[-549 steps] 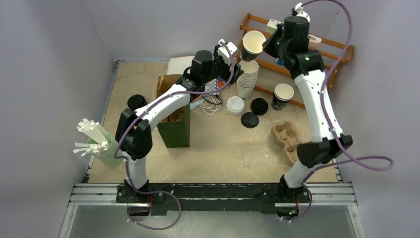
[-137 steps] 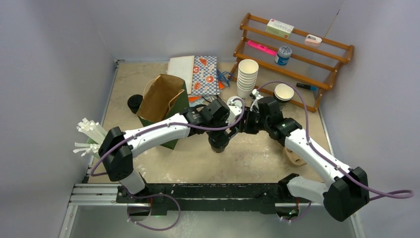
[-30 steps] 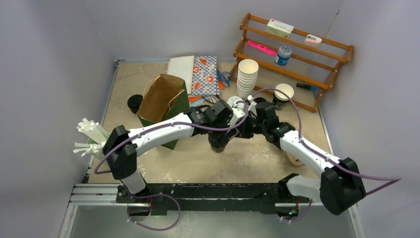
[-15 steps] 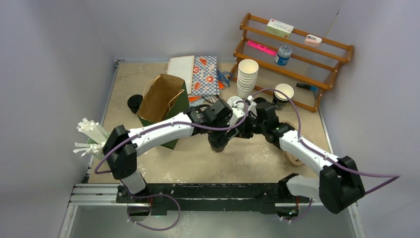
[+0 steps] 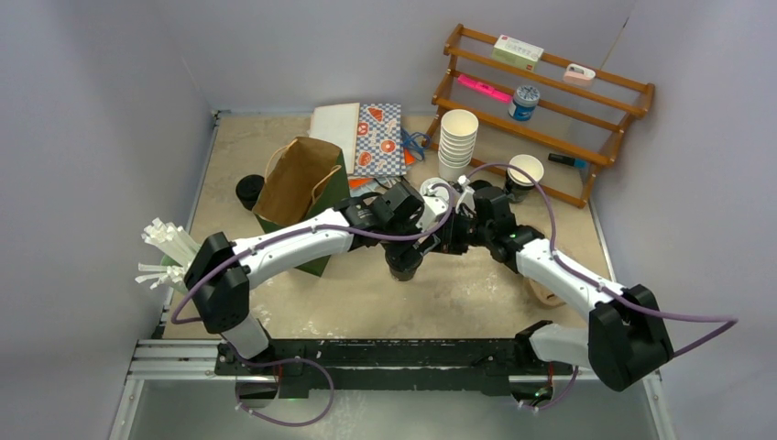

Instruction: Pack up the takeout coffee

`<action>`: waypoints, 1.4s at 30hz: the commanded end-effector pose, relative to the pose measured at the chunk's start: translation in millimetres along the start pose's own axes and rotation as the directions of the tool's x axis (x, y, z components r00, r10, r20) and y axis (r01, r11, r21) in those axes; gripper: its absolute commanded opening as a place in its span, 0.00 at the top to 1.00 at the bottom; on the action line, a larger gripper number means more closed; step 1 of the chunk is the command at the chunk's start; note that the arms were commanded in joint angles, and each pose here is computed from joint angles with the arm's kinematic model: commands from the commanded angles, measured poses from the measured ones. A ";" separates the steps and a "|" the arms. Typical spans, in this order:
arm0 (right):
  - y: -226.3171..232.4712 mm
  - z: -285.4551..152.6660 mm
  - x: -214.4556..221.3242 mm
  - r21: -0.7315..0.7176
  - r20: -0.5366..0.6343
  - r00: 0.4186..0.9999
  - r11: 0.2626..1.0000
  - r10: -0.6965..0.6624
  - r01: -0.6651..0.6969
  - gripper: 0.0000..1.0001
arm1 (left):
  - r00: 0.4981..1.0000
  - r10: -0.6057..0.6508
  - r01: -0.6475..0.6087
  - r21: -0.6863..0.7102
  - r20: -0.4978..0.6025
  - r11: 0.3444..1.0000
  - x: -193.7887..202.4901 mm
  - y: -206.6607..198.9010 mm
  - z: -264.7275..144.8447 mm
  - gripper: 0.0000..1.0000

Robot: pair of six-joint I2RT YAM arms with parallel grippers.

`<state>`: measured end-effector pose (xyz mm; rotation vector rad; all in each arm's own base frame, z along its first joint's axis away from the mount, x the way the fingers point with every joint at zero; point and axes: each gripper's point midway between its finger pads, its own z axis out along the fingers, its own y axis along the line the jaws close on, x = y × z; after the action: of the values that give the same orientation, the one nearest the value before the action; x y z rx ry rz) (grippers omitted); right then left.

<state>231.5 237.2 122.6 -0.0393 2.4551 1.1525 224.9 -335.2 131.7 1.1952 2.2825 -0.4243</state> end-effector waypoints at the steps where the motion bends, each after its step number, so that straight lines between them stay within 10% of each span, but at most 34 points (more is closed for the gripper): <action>1: -28.2 5.4 21.8 0.100 -0.080 0.997 0.995 0.016 -0.008 0.84 | 0.995 -0.007 0.014 0.068 -0.097 0.998 34.1 -9.7 16.5 0.37; 42: -43.0 3.5 30.5 0.143 -0.088 0.996 0.989 -0.014 0.026 0.83 | 0.959 -0.040 0.013 -0.095 -0.280 0.995 95.8 -16.1 38.3 0.37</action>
<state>230.1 236.0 120.3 -0.0961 2.4558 1.1575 217.6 -337.3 120.4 1.1088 2.2852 -0.3559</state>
